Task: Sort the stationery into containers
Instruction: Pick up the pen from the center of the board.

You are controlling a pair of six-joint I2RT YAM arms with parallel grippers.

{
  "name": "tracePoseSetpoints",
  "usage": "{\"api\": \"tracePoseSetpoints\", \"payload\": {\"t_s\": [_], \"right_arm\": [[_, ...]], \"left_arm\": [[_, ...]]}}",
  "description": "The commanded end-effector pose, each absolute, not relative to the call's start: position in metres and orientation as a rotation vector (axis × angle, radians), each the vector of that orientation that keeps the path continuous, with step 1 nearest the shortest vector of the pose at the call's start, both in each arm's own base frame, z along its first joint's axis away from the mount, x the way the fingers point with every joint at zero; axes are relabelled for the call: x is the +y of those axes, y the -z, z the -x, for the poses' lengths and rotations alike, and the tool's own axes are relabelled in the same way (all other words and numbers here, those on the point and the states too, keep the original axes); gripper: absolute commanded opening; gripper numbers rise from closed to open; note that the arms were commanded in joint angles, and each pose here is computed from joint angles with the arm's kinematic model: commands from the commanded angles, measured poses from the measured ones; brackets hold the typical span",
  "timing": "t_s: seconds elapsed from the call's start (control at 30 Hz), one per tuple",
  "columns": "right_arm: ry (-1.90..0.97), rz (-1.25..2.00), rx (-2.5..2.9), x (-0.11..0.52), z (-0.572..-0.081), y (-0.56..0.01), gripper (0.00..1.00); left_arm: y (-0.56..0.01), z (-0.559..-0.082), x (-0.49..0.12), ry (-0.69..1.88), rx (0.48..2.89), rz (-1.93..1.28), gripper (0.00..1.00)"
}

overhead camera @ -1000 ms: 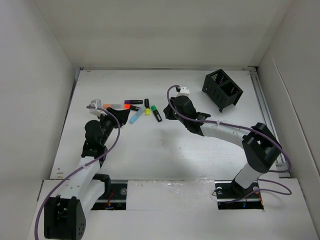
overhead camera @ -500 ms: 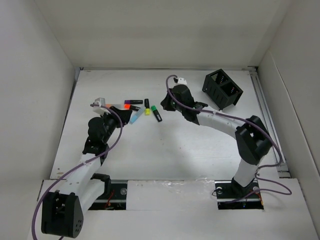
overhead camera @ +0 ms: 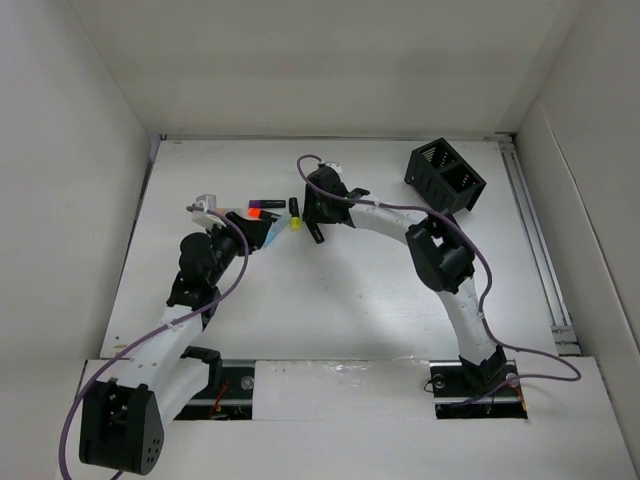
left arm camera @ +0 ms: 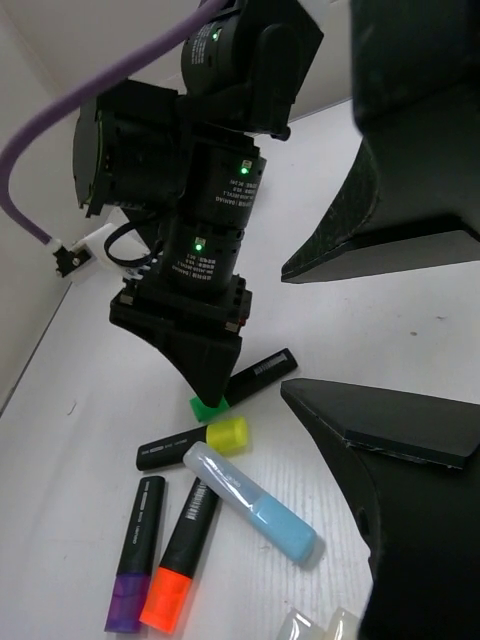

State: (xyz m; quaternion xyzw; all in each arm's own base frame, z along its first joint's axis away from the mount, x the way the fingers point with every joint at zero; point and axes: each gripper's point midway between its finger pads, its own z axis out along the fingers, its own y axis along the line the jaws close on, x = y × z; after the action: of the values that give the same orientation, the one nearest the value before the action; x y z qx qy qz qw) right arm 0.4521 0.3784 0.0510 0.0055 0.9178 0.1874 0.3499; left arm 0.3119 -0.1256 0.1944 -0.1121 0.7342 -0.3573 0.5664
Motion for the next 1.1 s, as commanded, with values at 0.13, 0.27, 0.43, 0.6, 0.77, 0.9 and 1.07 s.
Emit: {"api": "tracePoseSetpoints", "payload": {"t_s": [0.13,0.27,0.43,0.6,0.77,0.9,1.07], "right_arm": [[-0.446,-0.001,2.379,0.382,-0.459,-0.065,0.57],[-0.418,0.010,2.430,0.384,-0.460,-0.054,0.57],[-0.333,0.005,2.478,0.374,-0.457,-0.032,0.52],[-0.250,-0.013,2.481,0.360,-0.455,-0.028,0.51],[-0.138,-0.031,2.486,0.343,-0.454,-0.026,0.44],[-0.057,-0.056,2.481,0.326,-0.450,-0.028,0.36],[-0.064,-0.083,2.443,0.323,-0.452,-0.041,0.56]], "left_arm": [[-0.227,-0.312,-0.136,0.890,1.653,0.205,0.41],[-0.227,-0.312,-0.136,0.890,1.653,0.205,0.41],[-0.227,-0.313,-0.134,0.883,1.651,0.212,0.42],[-0.230,-0.310,-0.136,0.895,1.645,0.198,0.42],[-0.227,-0.311,-0.137,0.896,1.655,0.199,0.43],[-0.227,-0.312,-0.135,0.887,1.652,0.209,0.43],[-0.230,-0.310,-0.137,0.900,1.647,0.193,0.43]]}}
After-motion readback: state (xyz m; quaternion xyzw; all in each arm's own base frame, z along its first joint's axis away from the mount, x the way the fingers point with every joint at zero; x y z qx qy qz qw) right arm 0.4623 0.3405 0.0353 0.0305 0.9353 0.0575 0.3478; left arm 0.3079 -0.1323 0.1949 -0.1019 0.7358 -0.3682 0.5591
